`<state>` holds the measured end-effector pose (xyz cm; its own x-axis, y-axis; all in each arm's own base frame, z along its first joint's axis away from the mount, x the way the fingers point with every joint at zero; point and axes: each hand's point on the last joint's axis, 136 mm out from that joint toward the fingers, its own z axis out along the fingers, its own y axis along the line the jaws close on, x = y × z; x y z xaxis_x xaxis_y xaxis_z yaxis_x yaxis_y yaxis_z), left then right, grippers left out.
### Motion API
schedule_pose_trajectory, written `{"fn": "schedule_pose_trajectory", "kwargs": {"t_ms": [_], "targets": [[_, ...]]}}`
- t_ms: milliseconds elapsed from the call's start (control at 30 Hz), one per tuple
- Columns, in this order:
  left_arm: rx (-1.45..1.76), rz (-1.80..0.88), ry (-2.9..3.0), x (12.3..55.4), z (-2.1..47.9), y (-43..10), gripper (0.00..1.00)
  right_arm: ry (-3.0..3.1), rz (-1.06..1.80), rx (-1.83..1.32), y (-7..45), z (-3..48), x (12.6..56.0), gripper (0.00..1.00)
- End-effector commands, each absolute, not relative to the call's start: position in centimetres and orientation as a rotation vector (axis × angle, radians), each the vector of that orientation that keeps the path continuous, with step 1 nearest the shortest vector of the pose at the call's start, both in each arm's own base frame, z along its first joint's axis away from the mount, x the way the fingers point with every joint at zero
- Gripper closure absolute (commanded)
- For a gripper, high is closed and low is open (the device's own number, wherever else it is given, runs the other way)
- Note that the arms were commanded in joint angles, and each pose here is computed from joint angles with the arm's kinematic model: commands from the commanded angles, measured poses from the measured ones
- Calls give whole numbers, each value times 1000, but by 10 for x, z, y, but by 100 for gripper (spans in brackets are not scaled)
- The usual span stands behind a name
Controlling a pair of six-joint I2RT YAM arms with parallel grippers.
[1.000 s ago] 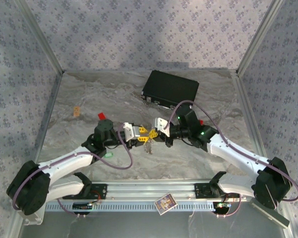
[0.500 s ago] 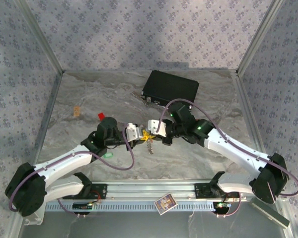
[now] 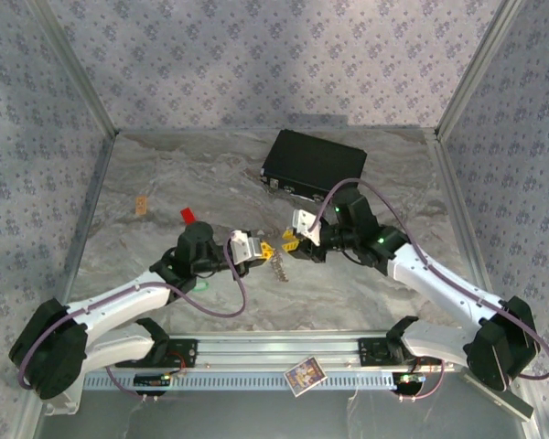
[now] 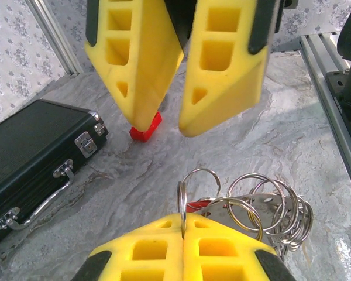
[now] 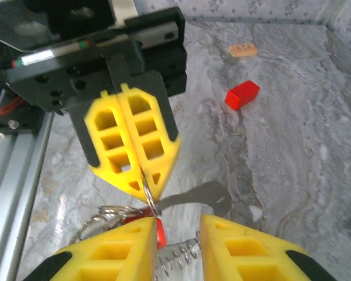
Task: Put the keys on the keyring
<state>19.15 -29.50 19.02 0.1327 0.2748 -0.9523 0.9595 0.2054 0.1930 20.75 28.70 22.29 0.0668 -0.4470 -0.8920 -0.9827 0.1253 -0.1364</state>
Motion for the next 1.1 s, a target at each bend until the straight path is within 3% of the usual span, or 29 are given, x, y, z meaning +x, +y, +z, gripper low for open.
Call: {"fn": "schedule_pose_trajectory", "kwargs": {"t_ms": [0, 400, 867, 1067], "targets": [[1241, -789, 1271, 193, 216, -299, 100, 1456, 864, -1424, 294, 237, 197, 72], [1244, -812, 1259, 191, 219, -302, 100, 1505, 855, -1447, 301, 222, 200, 70], [1263, -846, 1232, 185, 221, -304, 100, 1510, 830, -1469, 304, 217, 205, 87], [1265, -850, 1221, 184, 223, -304, 100, 1505, 843, -1499, 305, 216, 202, 85]]}}
